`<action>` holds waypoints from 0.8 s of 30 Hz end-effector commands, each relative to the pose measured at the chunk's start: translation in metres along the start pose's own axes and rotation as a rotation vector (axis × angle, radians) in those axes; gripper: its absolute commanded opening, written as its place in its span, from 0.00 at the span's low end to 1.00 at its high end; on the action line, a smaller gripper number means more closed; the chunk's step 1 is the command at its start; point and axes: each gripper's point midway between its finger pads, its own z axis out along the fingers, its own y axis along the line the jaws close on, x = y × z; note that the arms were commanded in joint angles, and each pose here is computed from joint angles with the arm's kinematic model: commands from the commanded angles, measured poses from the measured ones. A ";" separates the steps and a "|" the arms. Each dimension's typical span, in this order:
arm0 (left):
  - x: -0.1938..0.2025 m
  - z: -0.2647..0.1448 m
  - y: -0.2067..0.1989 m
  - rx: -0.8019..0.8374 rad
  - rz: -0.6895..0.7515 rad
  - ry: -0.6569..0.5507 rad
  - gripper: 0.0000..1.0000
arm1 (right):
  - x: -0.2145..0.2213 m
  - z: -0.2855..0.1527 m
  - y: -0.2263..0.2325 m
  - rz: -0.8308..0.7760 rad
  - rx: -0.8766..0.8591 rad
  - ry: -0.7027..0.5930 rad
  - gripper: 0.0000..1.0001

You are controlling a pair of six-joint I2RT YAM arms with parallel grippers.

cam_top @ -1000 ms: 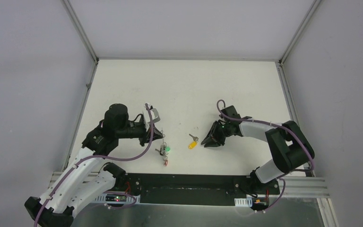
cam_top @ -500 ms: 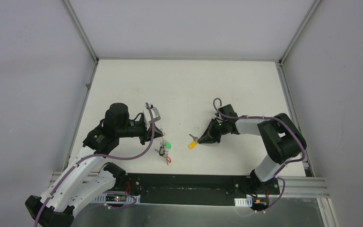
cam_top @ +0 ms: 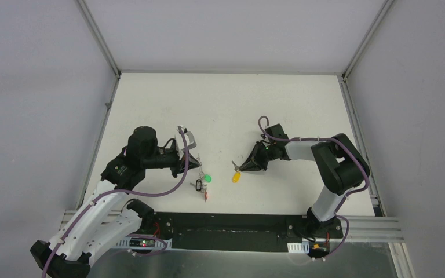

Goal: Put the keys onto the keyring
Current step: Pick up the key from the center of the board.

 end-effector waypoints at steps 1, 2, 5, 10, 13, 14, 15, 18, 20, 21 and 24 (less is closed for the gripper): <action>-0.018 -0.001 -0.001 0.000 0.070 -0.059 0.00 | -0.006 0.000 0.001 -0.016 0.019 -0.009 0.14; -0.019 -0.001 -0.001 -0.001 0.070 -0.060 0.00 | -0.005 0.000 0.000 -0.017 0.020 -0.004 0.14; -0.018 -0.001 -0.001 -0.003 0.071 -0.060 0.00 | -0.001 0.003 -0.001 -0.023 0.021 0.011 0.13; -0.017 -0.002 -0.001 -0.008 0.065 -0.059 0.00 | 0.007 0.010 0.005 -0.059 0.020 0.045 0.14; -0.017 -0.002 0.000 -0.010 0.058 -0.059 0.00 | 0.009 0.013 0.005 -0.073 0.026 0.051 0.13; -0.017 -0.002 -0.001 -0.011 0.056 -0.059 0.00 | 0.009 0.013 0.005 -0.076 0.029 0.048 0.10; -0.017 -0.002 -0.001 -0.011 0.054 -0.059 0.00 | 0.009 0.013 0.004 -0.084 0.033 0.046 0.07; -0.018 -0.003 -0.001 -0.014 0.053 -0.063 0.00 | 0.007 0.012 0.005 -0.108 0.046 0.043 0.00; -0.018 -0.004 -0.002 -0.015 0.056 -0.067 0.00 | 0.006 0.009 0.008 -0.137 0.043 0.039 0.00; -0.019 -0.004 -0.002 -0.017 0.057 -0.069 0.00 | 0.007 0.006 0.011 -0.153 0.041 0.039 0.00; -0.019 -0.005 -0.003 -0.015 0.057 -0.072 0.00 | 0.006 -0.010 0.033 -0.261 0.005 0.012 0.00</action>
